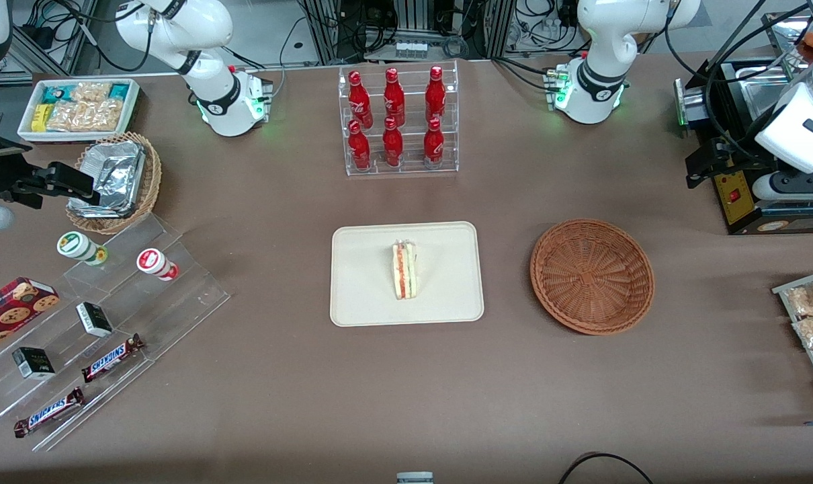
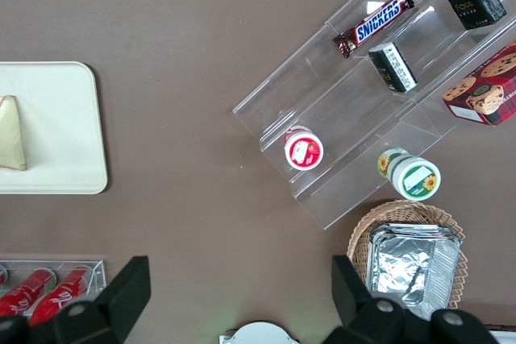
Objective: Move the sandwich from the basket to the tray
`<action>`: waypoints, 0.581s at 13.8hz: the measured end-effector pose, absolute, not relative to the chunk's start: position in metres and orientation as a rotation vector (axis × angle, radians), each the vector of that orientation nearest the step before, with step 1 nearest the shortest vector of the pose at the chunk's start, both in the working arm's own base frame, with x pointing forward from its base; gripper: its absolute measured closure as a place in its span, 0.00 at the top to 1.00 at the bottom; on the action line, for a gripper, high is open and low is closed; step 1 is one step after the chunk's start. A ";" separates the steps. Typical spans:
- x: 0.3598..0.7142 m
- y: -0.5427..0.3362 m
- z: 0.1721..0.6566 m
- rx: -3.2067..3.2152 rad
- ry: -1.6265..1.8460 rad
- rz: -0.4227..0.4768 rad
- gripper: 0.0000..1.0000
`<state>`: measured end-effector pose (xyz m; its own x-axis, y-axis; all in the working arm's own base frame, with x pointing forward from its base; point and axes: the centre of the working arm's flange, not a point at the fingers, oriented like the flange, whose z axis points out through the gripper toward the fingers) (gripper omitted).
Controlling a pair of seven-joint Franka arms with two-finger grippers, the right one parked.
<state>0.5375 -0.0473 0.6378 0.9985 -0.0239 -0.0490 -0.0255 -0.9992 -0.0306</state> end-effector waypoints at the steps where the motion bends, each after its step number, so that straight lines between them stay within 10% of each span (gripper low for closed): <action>1: 0.538 -0.046 0.637 -3.109 0.036 0.081 1.00; 8: 0.537 -0.046 0.631 -3.108 0.072 0.107 1.00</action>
<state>0.5368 -0.0460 0.6310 0.9966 -0.0449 -0.0694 -0.0470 -0.9985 -0.0296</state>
